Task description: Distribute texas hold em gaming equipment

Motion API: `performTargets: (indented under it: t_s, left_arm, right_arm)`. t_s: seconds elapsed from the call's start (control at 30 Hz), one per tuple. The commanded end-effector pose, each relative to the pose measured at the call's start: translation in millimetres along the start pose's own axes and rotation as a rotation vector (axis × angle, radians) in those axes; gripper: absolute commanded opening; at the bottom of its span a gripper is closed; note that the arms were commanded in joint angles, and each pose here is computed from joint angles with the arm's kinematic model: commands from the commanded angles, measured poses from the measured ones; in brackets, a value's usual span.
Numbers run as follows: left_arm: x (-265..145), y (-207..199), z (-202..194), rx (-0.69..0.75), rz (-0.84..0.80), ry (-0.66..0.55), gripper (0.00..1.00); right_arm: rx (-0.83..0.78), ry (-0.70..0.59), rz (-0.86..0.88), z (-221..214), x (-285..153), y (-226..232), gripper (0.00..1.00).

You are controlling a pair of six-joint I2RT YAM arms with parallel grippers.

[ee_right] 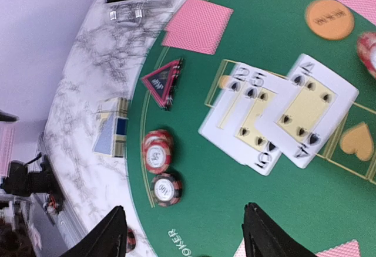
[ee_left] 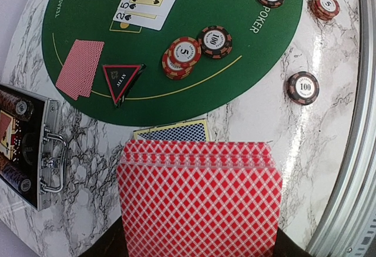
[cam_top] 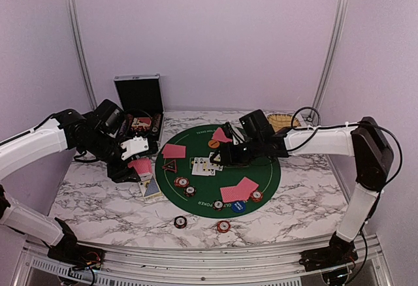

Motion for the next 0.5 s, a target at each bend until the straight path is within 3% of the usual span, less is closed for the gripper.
performTargets:
  t_s: [0.0,0.17,0.47]
  left_arm:
    - [-6.9,3.1,10.0,-0.003,-0.003,-0.038,0.0]
    - [-9.0,3.5,12.4,-0.002,-0.004,-0.049,0.0]
    - [-10.9,4.5,16.9,0.0,0.0,-0.058,0.0]
  right_arm:
    - [0.075,-0.09,0.294,30.4,-3.3,48.9,0.72]
    - [0.055,-0.052,0.413,39.6,11.9,94.8,0.8]
    - [0.111,0.065,0.63,29.3,51.1,131.7,0.83]
Point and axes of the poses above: each gripper's point midway between its finger pads, its own x axis out along the fingers, its own y axis along the line the jaws close on, z = x × y, the point moved 9 cm from there along -x, back along the fingers, and after that the axes turned 6 degrees about -x, right-handed, at the moved point
